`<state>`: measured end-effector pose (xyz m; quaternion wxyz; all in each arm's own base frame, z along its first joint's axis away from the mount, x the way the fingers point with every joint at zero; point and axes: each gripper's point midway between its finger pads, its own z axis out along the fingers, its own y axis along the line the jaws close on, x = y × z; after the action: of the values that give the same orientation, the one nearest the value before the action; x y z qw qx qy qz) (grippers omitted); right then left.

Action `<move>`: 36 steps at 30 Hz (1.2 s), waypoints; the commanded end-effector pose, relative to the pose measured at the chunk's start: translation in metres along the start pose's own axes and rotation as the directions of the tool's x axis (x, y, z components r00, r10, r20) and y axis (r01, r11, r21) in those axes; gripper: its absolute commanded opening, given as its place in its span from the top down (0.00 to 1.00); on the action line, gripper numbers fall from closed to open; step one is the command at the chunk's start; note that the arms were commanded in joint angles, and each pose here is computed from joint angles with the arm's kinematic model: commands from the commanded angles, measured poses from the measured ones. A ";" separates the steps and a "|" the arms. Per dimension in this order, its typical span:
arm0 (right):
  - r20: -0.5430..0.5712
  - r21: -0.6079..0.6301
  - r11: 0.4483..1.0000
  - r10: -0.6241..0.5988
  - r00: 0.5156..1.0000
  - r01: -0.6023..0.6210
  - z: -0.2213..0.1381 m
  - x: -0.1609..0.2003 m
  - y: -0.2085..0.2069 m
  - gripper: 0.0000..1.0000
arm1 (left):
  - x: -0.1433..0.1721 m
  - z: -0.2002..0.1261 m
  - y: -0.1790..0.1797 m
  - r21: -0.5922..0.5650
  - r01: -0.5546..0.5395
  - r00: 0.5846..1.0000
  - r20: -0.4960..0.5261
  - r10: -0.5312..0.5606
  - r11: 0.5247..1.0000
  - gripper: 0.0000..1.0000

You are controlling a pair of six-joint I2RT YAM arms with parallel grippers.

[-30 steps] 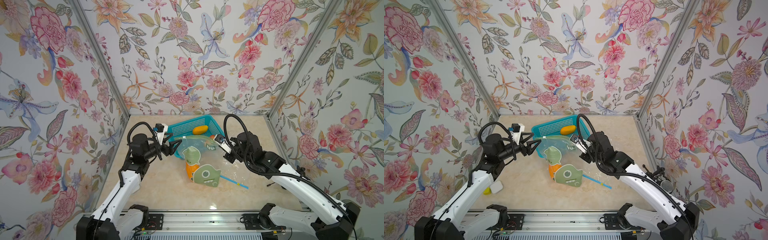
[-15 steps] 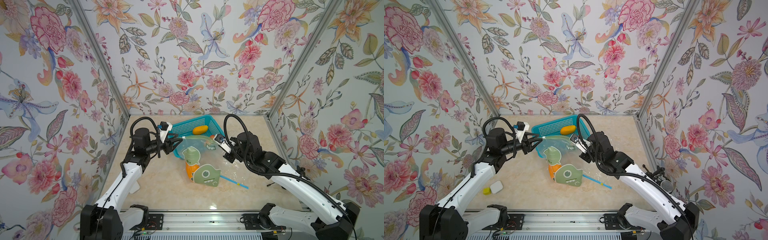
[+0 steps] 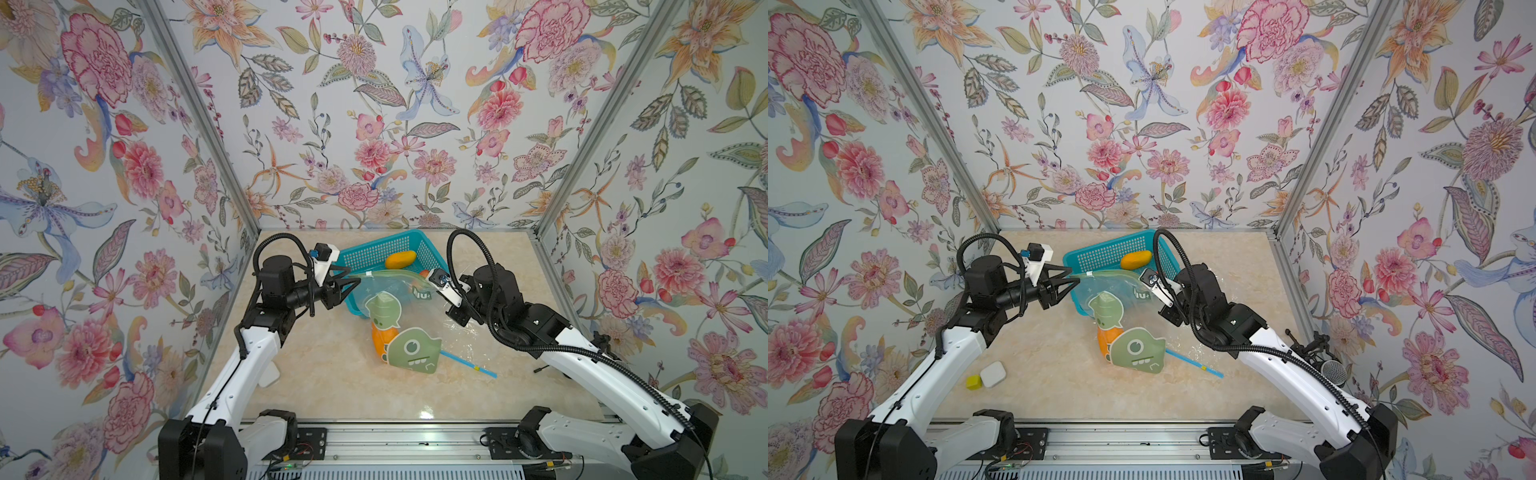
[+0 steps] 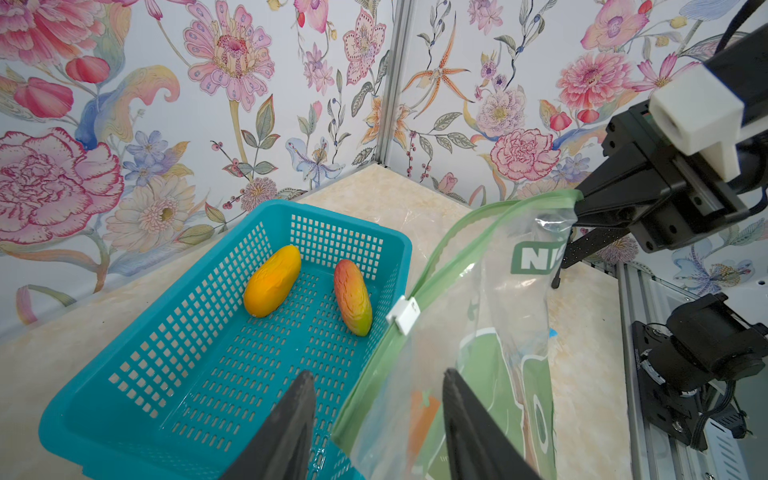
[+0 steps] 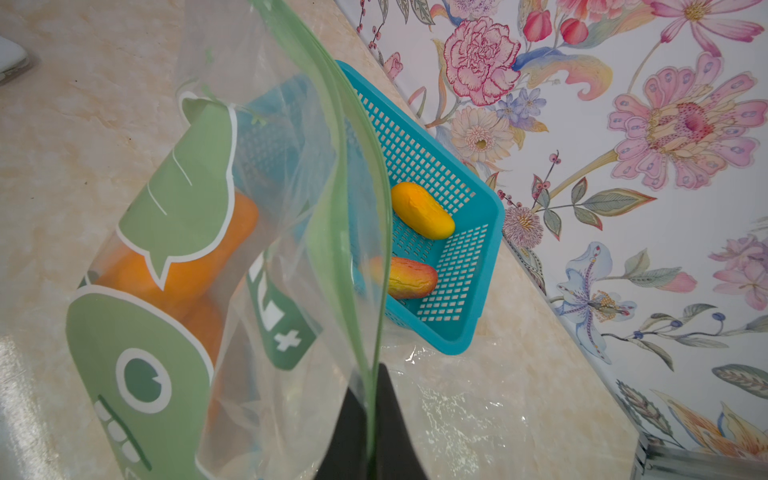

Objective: Place the mango in a zip-top bag and seal the zipper
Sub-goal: Zip the zipper on the zipper food storage bag.

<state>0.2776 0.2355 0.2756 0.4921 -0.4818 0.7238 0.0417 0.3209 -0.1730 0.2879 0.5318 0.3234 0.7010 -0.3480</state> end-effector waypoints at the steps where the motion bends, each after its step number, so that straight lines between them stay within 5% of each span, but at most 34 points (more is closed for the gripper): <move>1: 0.020 0.011 1.000 -0.013 1.000 0.012 0.001 -0.004 -0.001 1.00 | -0.010 0.000 0.000 0.031 -0.031 0.999 0.013 0.031 0.999 0.54; 10: 0.028 0.010 1.000 -0.012 1.000 0.011 0.000 -0.006 -0.001 1.00 | -0.002 0.006 -0.003 0.089 -0.006 1.000 -0.018 0.008 0.996 0.57; 18: 0.032 0.011 1.000 -0.009 0.999 0.009 -0.001 -0.007 -0.001 1.00 | -0.004 0.009 0.000 0.095 0.000 1.000 -0.026 0.003 0.996 0.99; 20: 0.034 0.014 1.000 -0.004 0.999 0.004 -0.002 -0.008 -0.002 1.00 | -0.006 0.009 0.000 0.094 -0.002 1.000 -0.024 0.004 0.996 1.00; 21: 0.040 0.019 1.000 0.000 0.999 -0.001 -0.004 -0.010 -0.004 0.95 | -0.008 0.008 -0.001 0.096 -0.008 1.000 -0.020 0.010 0.995 1.00; 22: 0.047 0.021 1.000 0.000 0.999 -0.001 -0.007 -0.013 -0.005 0.78 | -0.012 0.007 -0.002 0.094 -0.019 1.000 -0.016 0.020 0.995 1.00; 26: 0.125 0.047 0.999 0.008 0.992 -0.014 -0.036 -0.038 -0.019 0.40 | -0.029 -0.001 -0.012 0.112 -0.081 0.997 -0.007 0.083 0.990 1.00; 29: 0.234 0.037 0.999 0.031 0.972 -0.040 -0.068 -0.067 -0.026 0.31 | -0.046 -0.006 -0.025 0.151 -0.134 0.991 0.009 0.135 0.979 1.00; 36: 0.366 -0.138 0.990 0.062 0.929 -0.012 -0.096 -0.124 -0.018 0.28 | -0.079 -0.011 -0.068 0.282 -0.297 0.955 0.065 0.290 0.912 1.00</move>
<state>0.2443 0.2400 0.4222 0.6096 -0.4546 0.6345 0.1385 0.3038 -0.1974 0.3524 0.5232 0.4333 0.6377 -0.3631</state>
